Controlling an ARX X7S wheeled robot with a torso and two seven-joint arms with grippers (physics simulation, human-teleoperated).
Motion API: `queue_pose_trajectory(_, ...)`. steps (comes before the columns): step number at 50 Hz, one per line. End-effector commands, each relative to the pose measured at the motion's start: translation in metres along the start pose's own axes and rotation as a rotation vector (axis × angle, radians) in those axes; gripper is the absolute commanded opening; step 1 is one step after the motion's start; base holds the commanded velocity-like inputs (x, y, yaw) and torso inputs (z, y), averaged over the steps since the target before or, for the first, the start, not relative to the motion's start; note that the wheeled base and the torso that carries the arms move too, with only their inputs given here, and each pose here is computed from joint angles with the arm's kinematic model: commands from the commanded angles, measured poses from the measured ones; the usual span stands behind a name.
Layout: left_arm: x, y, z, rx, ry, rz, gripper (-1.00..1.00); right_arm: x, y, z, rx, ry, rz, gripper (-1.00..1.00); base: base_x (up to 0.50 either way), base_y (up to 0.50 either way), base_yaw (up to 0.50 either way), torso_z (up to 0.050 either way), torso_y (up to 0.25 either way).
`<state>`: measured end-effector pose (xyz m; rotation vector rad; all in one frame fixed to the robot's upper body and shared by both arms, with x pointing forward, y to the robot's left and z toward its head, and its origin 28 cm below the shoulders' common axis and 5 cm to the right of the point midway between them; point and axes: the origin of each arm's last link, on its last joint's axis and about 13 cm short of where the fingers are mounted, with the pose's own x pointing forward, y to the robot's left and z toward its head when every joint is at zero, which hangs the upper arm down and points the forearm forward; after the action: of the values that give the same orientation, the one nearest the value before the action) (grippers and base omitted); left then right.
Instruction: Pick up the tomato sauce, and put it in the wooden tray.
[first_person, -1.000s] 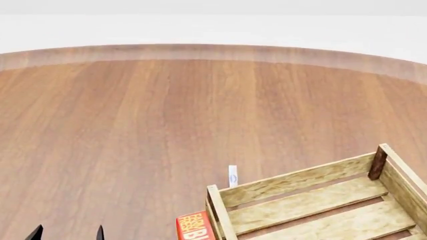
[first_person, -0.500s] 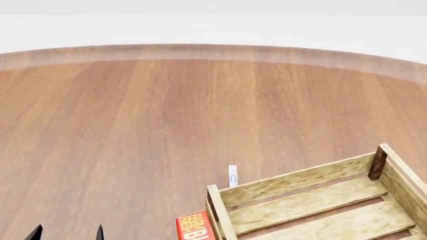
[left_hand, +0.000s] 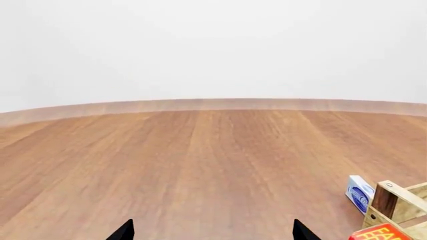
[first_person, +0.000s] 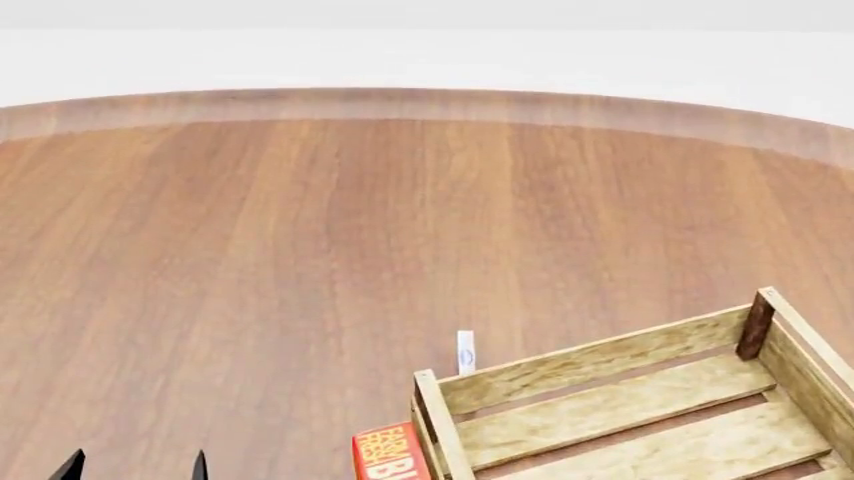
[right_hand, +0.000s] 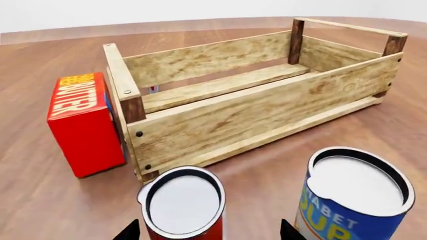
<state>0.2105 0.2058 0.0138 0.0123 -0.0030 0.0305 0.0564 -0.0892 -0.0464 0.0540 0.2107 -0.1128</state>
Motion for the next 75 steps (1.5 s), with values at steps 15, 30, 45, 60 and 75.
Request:
queue_pose_trajectory(15,0.000,0.000,-0.001,0.003,-0.002,-0.001,1.00,0.006,0.002,-0.008,-0.041,0.027,0.020,1.00,0.00,0.00,0.00,0.000,0.000)
queue_pose_trajectory(30,0.000,0.000,-0.001,0.004,-0.001,0.000,1.00,0.014,0.004,-0.015,-0.109,0.058,0.046,1.00,0.00,0.00,0.00,0.000,0.000)
queue_pose_trajectory(45,0.000,0.000,0.000,0.001,-0.001,0.001,1.00,0.025,0.005,-0.014,-0.118,0.071,0.029,1.00,0.00,0.00,0.00,0.000,0.000)
queue_pose_trajectory(60,0.000,-0.001,0.000,0.003,-0.001,0.000,1.00,0.030,0.005,-0.021,-0.122,0.093,0.024,1.00,0.00,0.00,0.00,0.000,0.000)
queue_pose_trajectory(75,0.000,-0.001,0.000,0.004,-0.001,0.000,1.00,0.031,0.005,-0.022,-0.126,0.095,0.029,1.00,0.00,0.00,0.00,0.000,0.000)
